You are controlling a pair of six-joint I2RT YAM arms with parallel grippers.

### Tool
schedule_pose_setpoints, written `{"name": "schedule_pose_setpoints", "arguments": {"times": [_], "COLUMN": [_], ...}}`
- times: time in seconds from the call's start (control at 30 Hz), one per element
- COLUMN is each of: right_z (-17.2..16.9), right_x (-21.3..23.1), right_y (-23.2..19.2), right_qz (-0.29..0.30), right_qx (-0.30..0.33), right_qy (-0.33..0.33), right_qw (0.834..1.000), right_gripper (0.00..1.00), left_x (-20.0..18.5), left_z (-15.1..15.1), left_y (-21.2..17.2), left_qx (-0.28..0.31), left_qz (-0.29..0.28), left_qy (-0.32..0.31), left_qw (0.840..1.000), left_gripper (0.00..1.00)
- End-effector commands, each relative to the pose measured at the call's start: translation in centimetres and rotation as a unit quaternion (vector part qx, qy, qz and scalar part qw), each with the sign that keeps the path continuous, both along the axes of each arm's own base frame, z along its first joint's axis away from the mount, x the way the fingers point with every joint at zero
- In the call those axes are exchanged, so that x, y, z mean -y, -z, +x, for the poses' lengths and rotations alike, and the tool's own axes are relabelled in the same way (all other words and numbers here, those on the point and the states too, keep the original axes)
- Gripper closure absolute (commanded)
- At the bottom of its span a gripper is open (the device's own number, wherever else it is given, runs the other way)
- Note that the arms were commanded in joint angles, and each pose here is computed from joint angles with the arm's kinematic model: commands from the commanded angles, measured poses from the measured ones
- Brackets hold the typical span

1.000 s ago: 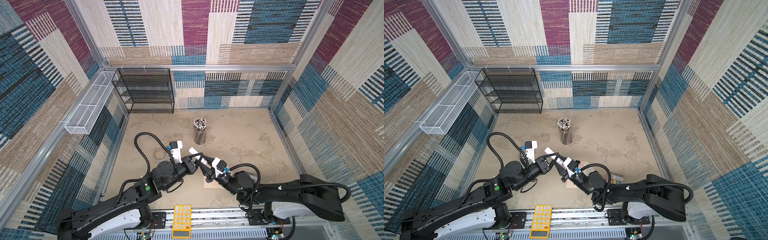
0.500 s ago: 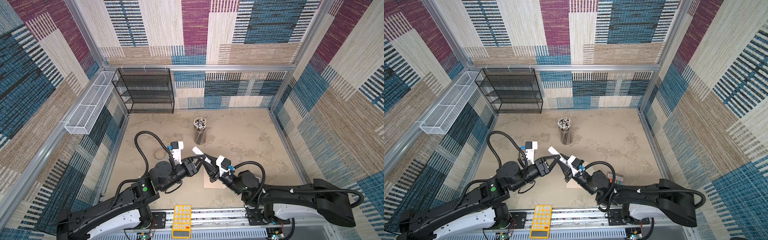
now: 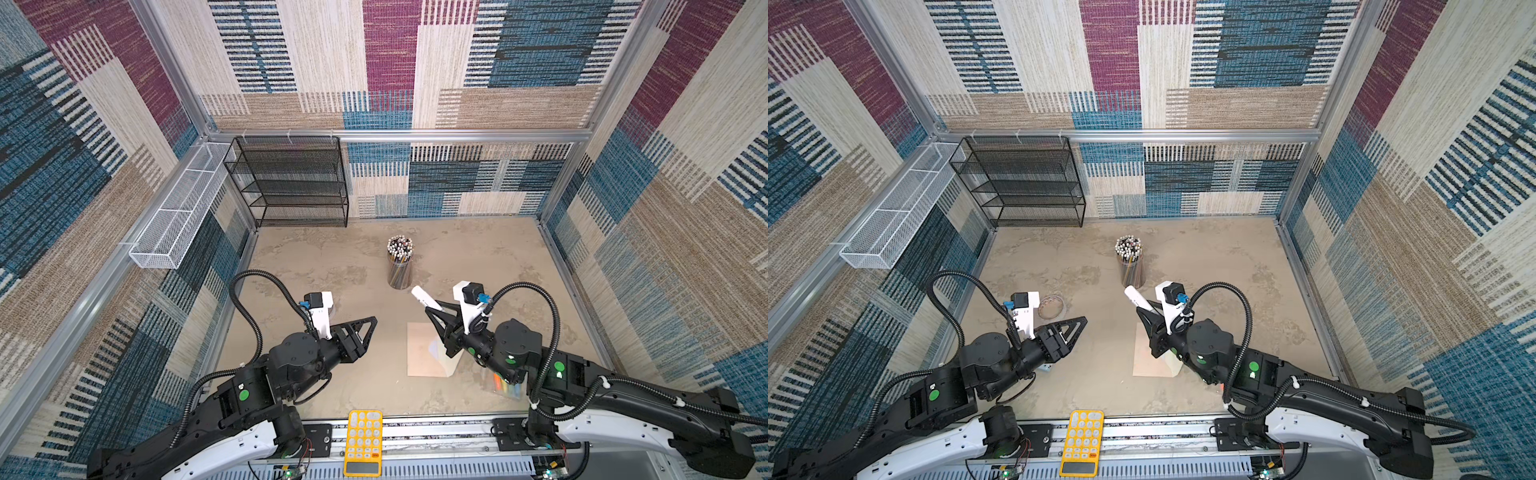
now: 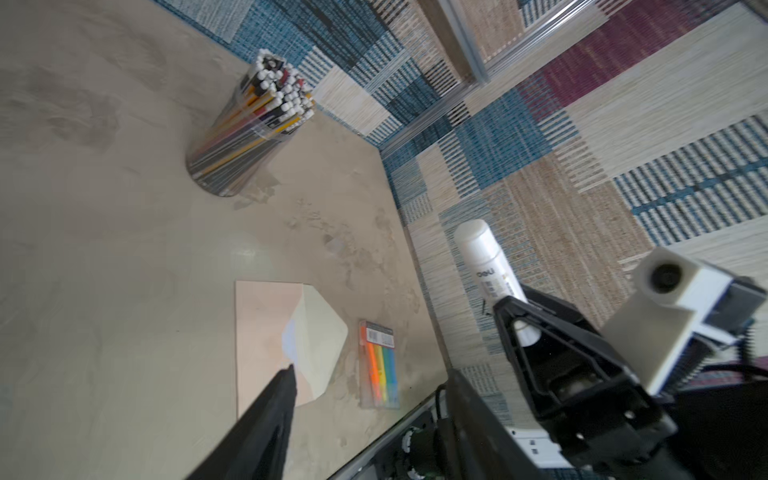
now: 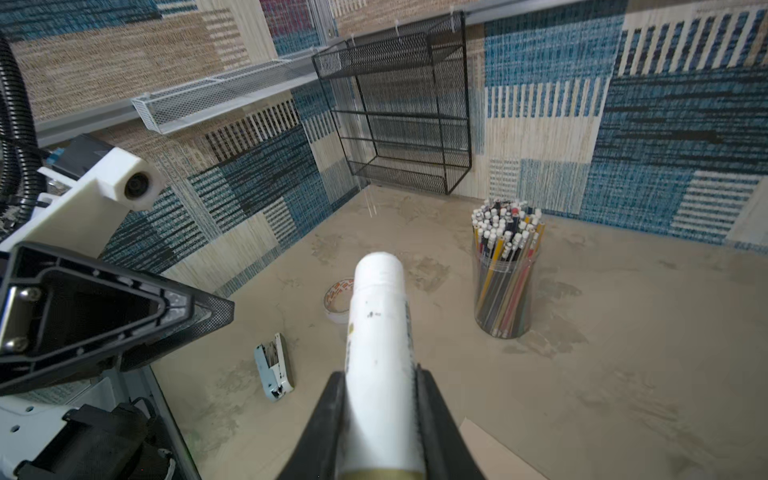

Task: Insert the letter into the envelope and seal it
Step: 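Open and withdraw the left gripper while the right gripper holds the glue stick, then lower the glue stick onto the envelope while the left gripper moves there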

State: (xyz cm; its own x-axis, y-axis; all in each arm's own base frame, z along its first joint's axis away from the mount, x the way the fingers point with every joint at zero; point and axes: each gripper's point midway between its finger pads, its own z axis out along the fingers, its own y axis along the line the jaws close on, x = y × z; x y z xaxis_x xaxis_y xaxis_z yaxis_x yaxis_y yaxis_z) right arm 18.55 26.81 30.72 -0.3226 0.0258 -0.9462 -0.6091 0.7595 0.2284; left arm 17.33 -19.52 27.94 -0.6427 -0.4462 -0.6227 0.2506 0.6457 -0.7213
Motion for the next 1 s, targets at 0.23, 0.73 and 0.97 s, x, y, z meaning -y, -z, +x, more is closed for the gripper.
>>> {"name": "schedule_pose_setpoints", "arguments": {"times": [0.23,0.73,0.97], "right_z": [-2.4,-1.3,0.4], "right_x": [0.8,1.8,1.2], "right_y": [9.2,15.0,15.8], "right_qz": [-0.220,-0.328,-0.333], "right_qx": [-0.258,-0.402,-0.422], "right_qy": [0.038,0.041,0.036], "right_qw": [0.940,0.854,0.842], "right_gripper": [0.95,0.97,0.97], "left_x": [3.2,10.8,13.2], "left_z": [0.8,1.7,1.6], "left_y": [6.9,16.1,19.8], "left_qx": [-0.036,-0.143,-0.187], "left_qz": [0.144,0.105,0.057], "left_qy": [0.051,0.171,0.207], "left_qw": [0.988,0.969,0.959], "left_gripper": [0.52,1.00,1.00]}}
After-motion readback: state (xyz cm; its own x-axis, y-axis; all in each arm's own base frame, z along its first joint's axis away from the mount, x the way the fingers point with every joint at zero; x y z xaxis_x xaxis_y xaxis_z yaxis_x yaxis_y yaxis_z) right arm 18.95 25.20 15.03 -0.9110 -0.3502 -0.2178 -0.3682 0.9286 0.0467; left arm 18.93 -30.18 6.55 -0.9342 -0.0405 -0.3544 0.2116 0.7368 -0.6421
